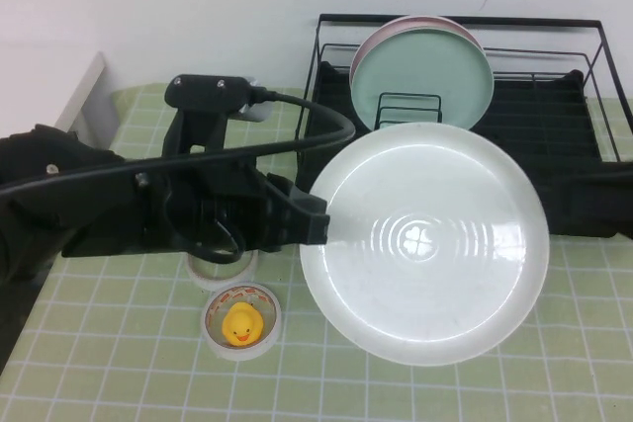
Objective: Place plate on rack
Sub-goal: Hand over the plate, then place the plate on the rack
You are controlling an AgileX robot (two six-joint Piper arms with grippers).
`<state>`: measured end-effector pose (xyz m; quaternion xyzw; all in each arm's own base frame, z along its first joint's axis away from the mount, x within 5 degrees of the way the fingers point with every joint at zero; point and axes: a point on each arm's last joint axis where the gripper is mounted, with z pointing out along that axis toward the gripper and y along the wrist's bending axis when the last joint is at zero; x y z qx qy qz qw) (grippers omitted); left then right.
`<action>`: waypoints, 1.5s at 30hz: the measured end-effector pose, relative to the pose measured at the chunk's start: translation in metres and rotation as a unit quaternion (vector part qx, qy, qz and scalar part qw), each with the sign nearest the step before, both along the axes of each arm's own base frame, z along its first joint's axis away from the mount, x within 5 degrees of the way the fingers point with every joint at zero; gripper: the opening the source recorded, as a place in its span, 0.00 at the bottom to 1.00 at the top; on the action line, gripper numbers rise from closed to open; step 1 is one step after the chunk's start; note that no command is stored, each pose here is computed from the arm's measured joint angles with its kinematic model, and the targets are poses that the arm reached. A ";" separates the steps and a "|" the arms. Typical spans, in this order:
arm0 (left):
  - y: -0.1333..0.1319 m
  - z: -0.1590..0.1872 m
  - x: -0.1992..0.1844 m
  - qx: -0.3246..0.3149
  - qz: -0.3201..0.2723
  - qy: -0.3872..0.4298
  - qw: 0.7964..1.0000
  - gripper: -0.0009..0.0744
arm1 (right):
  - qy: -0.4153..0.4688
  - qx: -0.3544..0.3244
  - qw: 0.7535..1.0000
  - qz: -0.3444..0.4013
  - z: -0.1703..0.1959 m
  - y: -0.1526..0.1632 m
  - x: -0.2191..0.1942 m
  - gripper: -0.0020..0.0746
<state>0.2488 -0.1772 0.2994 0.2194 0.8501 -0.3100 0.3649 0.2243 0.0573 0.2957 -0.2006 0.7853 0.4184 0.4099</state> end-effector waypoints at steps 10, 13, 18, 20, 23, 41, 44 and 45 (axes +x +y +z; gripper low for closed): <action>-0.004 0.009 0.003 -0.088 0.038 0.026 0.995 0.01 | 0.016 0.012 0.999 0.034 -0.024 -0.001 0.044 0.66; -0.005 0.012 0.004 -0.103 0.042 0.019 0.994 0.01 | 0.022 0.029 0.998 0.056 -0.029 0.005 0.046 0.65; -0.006 0.013 0.004 -0.101 0.033 -0.001 0.994 0.01 | 0.004 0.029 0.995 0.100 -0.031 0.020 0.043 0.57; -0.006 0.011 0.006 -0.096 0.033 -0.006 0.995 0.01 | -0.007 0.024 0.994 0.111 -0.031 0.024 0.041 0.47; -0.007 0.006 0.010 -0.089 0.039 -0.004 0.995 0.02 | -0.022 0.017 0.993 0.118 -0.031 0.027 0.041 0.27; 0.009 -0.001 0.028 -0.060 0.088 -0.027 0.994 0.76 | -0.180 -0.123 0.976 -0.014 -0.004 0.010 0.089 0.21; 0.020 0.000 0.028 -0.066 0.089 -0.002 0.994 0.71 | -0.222 -0.142 0.964 -0.028 0.018 0.008 0.110 0.21; 0.024 0.000 0.028 -0.064 0.091 0.006 0.994 0.68 | -0.235 -0.144 0.961 -0.021 0.024 0.009 0.118 0.21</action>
